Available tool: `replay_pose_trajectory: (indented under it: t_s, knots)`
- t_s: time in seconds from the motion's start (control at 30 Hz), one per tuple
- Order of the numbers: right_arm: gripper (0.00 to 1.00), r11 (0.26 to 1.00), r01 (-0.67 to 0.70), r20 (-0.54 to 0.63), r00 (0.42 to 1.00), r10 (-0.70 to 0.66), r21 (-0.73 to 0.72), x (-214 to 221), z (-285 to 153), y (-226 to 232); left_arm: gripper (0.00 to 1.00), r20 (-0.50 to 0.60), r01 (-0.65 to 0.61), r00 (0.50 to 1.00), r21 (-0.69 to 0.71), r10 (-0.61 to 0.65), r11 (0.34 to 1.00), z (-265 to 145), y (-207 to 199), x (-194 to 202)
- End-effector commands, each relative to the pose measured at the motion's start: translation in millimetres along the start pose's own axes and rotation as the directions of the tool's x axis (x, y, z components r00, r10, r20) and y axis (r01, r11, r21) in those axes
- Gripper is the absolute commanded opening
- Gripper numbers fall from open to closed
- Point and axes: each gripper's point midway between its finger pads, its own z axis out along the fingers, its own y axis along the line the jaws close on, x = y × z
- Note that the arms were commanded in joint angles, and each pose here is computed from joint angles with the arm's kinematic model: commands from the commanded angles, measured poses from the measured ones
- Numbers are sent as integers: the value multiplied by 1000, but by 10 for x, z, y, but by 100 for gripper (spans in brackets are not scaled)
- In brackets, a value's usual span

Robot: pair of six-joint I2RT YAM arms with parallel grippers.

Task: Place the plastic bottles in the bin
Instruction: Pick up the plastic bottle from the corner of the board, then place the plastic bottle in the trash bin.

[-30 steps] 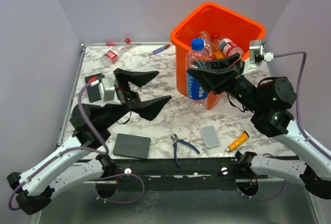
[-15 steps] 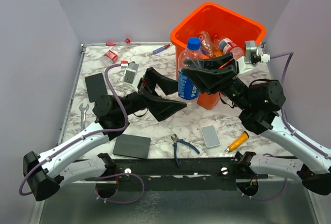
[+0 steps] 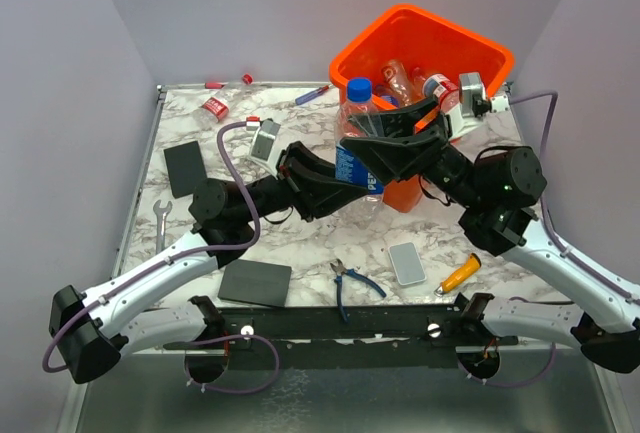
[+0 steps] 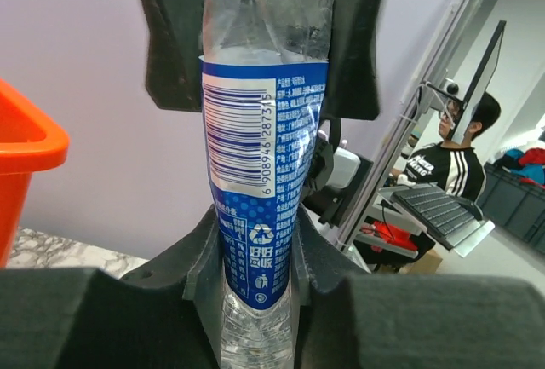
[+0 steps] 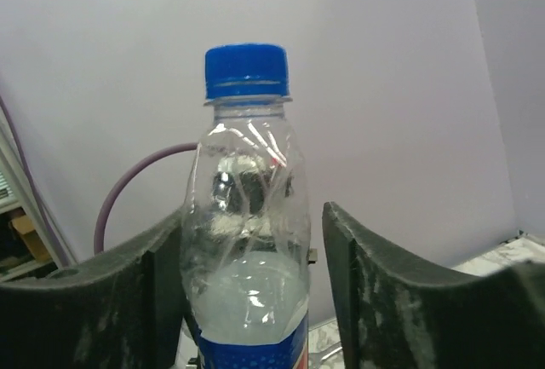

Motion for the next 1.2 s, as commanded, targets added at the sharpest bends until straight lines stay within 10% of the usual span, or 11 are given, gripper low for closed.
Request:
replay_pose_trajectory:
  t_s: [0.0,0.2,0.8,1.1,1.17]
  knots:
    - [68,997,45,-43,998,-43,54,-93,-62,-10,18,-8,-54,998,42,54,998,-56,-129,18]
    - [84,972,140,-123,985,-118,186,-323,-181,-98,18,-70,-110,992,-7,109,994,-96,-25,110]
    - [79,918,254,-451,887,-96,305,-151,-82,-376,17,-181,-204,966,-103,184,974,-137,185,190]
    - [25,911,247,-423,901,-91,331,-191,-106,-395,18,-183,-201,967,-109,179,973,-149,197,205]
    - [11,910,249,-416,904,-95,332,-209,-112,-392,39,-182,-206,966,-111,184,972,-161,201,205]
